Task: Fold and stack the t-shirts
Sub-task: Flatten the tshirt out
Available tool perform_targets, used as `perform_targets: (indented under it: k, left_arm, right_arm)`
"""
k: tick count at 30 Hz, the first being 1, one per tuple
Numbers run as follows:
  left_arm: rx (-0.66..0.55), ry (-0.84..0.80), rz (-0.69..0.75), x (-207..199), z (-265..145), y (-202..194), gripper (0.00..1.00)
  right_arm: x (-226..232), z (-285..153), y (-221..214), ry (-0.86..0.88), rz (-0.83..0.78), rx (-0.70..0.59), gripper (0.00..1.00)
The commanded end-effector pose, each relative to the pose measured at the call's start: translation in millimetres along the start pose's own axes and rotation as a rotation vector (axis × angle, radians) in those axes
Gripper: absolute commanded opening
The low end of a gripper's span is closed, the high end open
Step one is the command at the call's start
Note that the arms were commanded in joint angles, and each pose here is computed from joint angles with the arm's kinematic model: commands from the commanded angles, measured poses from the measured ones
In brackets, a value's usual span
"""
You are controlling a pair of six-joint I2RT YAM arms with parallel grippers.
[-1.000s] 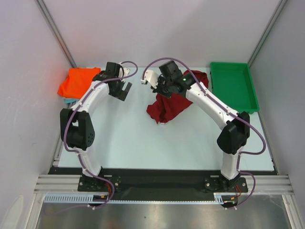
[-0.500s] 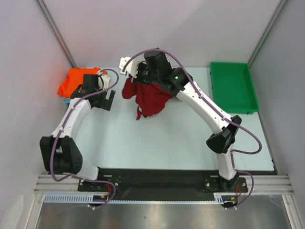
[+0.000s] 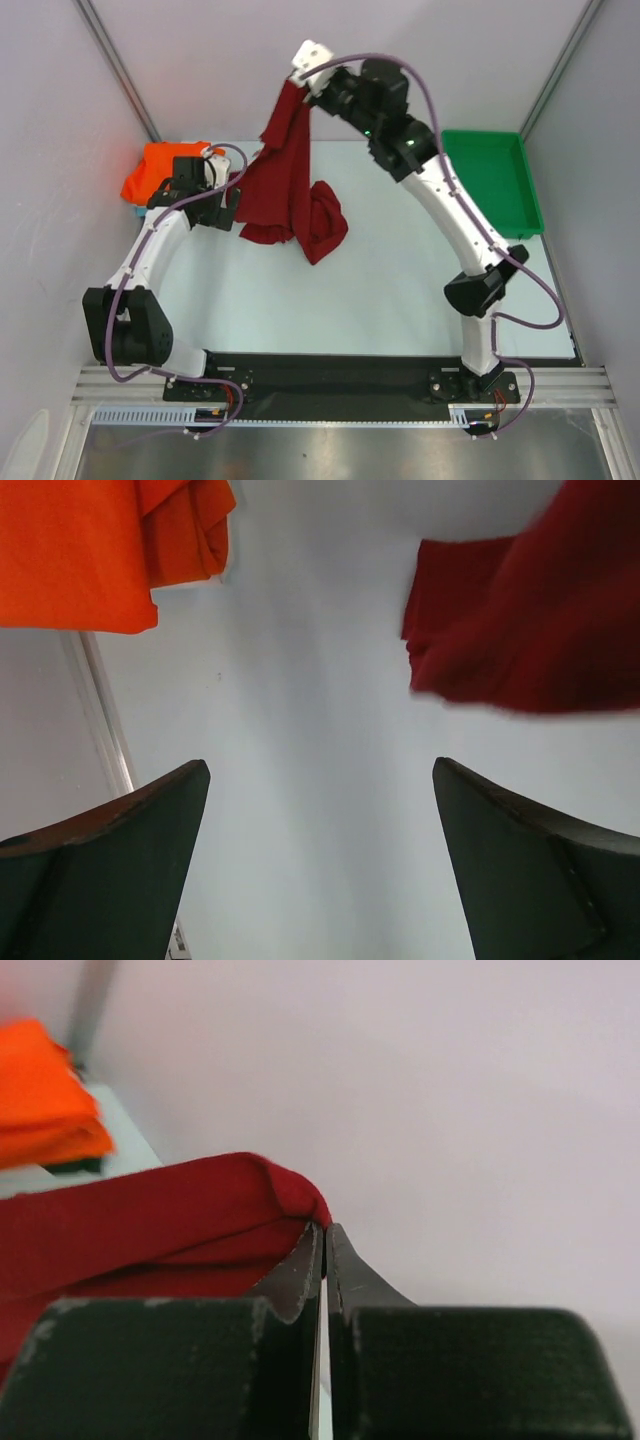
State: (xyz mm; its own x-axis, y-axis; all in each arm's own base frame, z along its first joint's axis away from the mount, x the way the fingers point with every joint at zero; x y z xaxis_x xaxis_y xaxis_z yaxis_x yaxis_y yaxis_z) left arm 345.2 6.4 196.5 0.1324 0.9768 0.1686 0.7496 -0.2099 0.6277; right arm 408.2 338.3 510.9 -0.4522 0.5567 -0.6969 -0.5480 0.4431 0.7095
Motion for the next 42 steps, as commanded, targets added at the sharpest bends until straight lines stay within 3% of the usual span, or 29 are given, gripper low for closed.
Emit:
perform_targets:
  k: [1, 3, 4, 6, 7, 9, 11, 13, 21, 30, 33, 35, 37, 42]
  left_arm:
    - [-0.049, -0.020, -0.051, 0, -1, 18, 1.00]
    - [-0.041, -0.029, -0.054, -1, 3, 18, 1.00]
    - [-0.041, -0.029, -0.060, -1, 3, 20, 1.00]
    - [-0.027, -0.048, -0.062, -4, 8, 19, 1.00]
    - [-0.018, -0.054, -0.066, -5, 10, 18, 1.00]
    - [0.002, -0.122, -0.069, -15, 17, 15, 1.00]
    - [0.035, -0.253, -0.061, -33, 22, 11, 1.00]
    - [0.085, -0.365, -0.085, -50, 34, 6, 0.99]
    - [0.187, -0.458, -0.083, -65, 95, 35, 0.96]
    - [0.219, -0.422, -0.049, -59, 153, 51, 0.95]
    - [0.233, -0.426, -0.039, -62, 165, 49, 0.88]
    - [0.233, -0.439, -0.025, -65, 169, 49, 0.75]
    - [0.244, -0.460, -0.025, -68, 173, 45, 0.73]
    - [0.248, -0.588, -0.033, -84, 168, 41, 0.45]
  right_arm:
    - [-66, -48, -38, -0.151, 0.064, 0.118, 0.00]
    - [-75, -84, -70, -0.151, 0.114, 0.222, 0.00]
    - [-47, -94, -114, -0.087, 0.136, 0.338, 0.00]
    - [-53, -140, -141, -0.131, 0.151, 0.431, 0.00]
    - [-24, -156, -177, -0.072, 0.175, 0.525, 0.00]
    - [-15, -190, -182, -0.051, 0.181, 0.556, 0.00]
    - [25, -213, -212, 0.041, 0.229, 0.645, 0.00]
    - [50, -227, -218, 0.103, 0.254, 0.671, 0.00]
    - [100, -239, -226, 0.217, 0.350, 0.684, 0.00]
    - [98, -237, -221, 0.210, 0.347, 0.666, 0.00]
    - [96, -234, -220, 0.205, 0.340, 0.662, 0.00]
    - [94, -232, -223, 0.198, 0.332, 0.667, 0.00]
    - [94, -230, -227, 0.193, 0.327, 0.675, 0.00]
    - [90, -224, -233, 0.175, 0.322, 0.682, 0.00]
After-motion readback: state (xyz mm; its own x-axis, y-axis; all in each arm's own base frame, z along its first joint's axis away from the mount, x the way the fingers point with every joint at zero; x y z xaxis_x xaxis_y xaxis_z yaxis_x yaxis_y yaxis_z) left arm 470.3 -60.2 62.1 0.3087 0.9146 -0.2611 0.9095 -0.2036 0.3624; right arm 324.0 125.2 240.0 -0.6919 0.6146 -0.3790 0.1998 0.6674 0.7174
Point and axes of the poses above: each gripper's point midway between its finger pads, its own z axis out along the fingers, its own x axis along the line the jaws close on, y = z × x, the point moved 4 cm from there along -z, back along the fingers, and after that the axes turned 5 degrees about -z, right-handed, at the moved point
